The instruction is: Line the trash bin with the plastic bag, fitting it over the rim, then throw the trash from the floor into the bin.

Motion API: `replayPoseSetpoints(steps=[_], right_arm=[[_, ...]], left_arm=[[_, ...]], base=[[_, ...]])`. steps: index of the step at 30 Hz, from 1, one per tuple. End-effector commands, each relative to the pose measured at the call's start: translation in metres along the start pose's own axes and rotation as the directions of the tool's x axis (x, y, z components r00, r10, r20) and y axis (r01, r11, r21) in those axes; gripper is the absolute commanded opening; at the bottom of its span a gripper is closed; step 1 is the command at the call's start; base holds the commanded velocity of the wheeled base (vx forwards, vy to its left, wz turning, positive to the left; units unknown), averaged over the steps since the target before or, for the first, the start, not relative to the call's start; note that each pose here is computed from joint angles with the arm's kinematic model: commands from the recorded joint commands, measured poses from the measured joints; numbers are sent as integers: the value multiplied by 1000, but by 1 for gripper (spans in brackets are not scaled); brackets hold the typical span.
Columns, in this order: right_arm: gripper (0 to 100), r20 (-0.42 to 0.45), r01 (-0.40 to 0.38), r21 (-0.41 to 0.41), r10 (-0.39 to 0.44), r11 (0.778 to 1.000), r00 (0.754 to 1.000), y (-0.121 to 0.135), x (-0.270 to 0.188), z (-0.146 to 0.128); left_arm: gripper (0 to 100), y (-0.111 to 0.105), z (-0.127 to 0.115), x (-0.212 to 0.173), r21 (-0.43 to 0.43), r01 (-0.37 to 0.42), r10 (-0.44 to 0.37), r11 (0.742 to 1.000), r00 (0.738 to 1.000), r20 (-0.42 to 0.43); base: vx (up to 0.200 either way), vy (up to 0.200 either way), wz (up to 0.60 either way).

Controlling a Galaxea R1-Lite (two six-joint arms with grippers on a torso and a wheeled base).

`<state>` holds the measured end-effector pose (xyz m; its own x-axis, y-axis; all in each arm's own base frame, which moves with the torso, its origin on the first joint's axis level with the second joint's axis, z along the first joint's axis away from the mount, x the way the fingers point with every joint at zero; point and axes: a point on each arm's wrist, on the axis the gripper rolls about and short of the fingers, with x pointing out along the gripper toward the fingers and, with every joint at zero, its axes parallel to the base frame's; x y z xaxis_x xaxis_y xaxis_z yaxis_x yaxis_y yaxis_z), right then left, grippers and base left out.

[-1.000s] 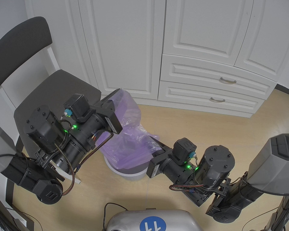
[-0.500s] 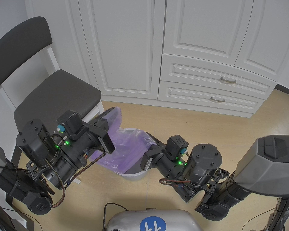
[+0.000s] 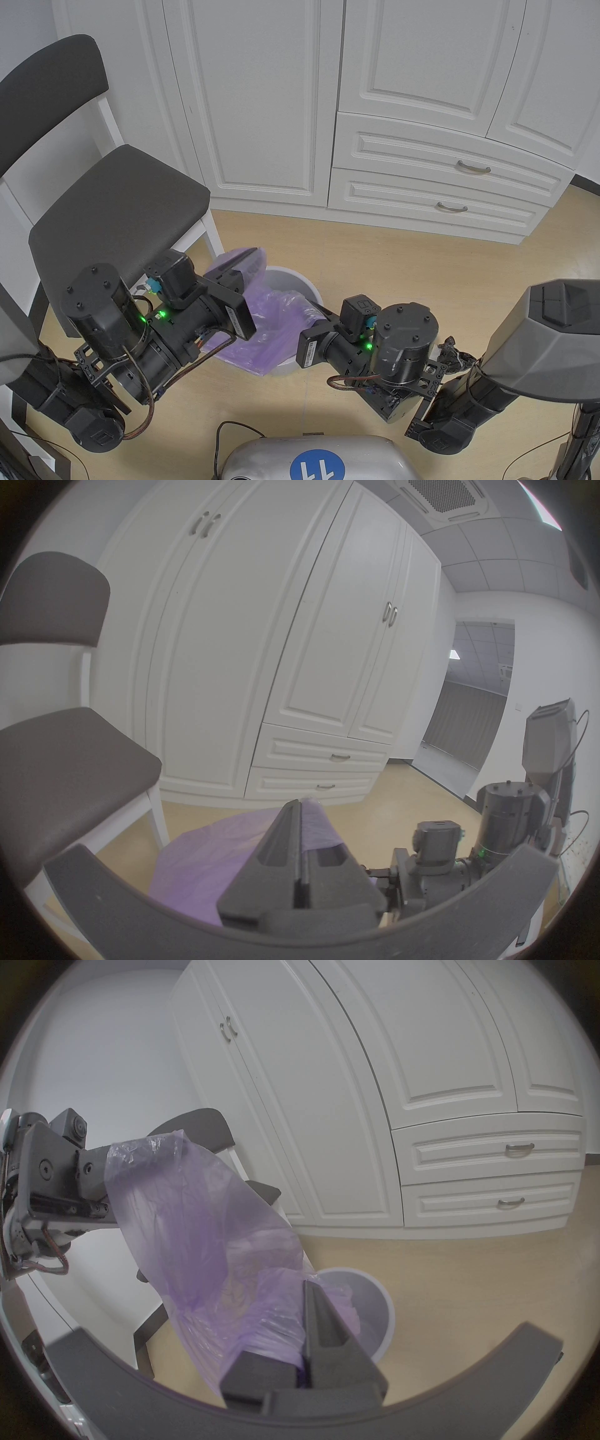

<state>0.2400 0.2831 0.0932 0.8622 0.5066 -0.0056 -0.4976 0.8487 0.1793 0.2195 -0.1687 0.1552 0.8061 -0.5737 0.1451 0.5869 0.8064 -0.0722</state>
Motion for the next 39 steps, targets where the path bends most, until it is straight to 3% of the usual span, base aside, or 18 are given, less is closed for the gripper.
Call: replayPoseSetpoints(steps=[1, 11, 14, 17, 23, 33, 39], right_arm=[[0, -44, 31, -1, -31, 1000, 999, -9, 7, -10], [0, -156, 108, 60, -98, 992, 983, -25, 33, -30], [0, -156, 135, 77, -122, 988, 980, -34, 45, -39], [0, -146, 159, 94, -145, 983, 979, -43, 55, -42], [0, -142, 199, 102, -183, 975, 973, -59, 70, -52], [0, -130, 199, 193, -176, 961, 976, -74, 84, -55], [0, -119, 213, 229, -190, 950, 975, -83, 93, -61]], left_arm=[[0, -1, -17, 6, -5, 4, -4, 1000, 998, -60], [0, 21, -66, 33, -20, -65, 61, 998, 983, -174], [0, 33, -81, 49, -67, -106, 92, 992, 979, -182], [0, 40, -96, 72, -169, -143, 114, 975, 979, -168], [0, 58, -123, 88, -204, -196, 157, 959, 969, -193], [0, 98, -116, 91, -198, -286, 256, 938, 953, -163], [0, 106, -106, 88, -194, -309, 277, 931, 945, -176]], base=[[0, 0, 0], [0, 0, 0], [0, 0, 0], [0, 0, 0], [0, 0, 0], [0, 0, 0], [0, 0, 0]])
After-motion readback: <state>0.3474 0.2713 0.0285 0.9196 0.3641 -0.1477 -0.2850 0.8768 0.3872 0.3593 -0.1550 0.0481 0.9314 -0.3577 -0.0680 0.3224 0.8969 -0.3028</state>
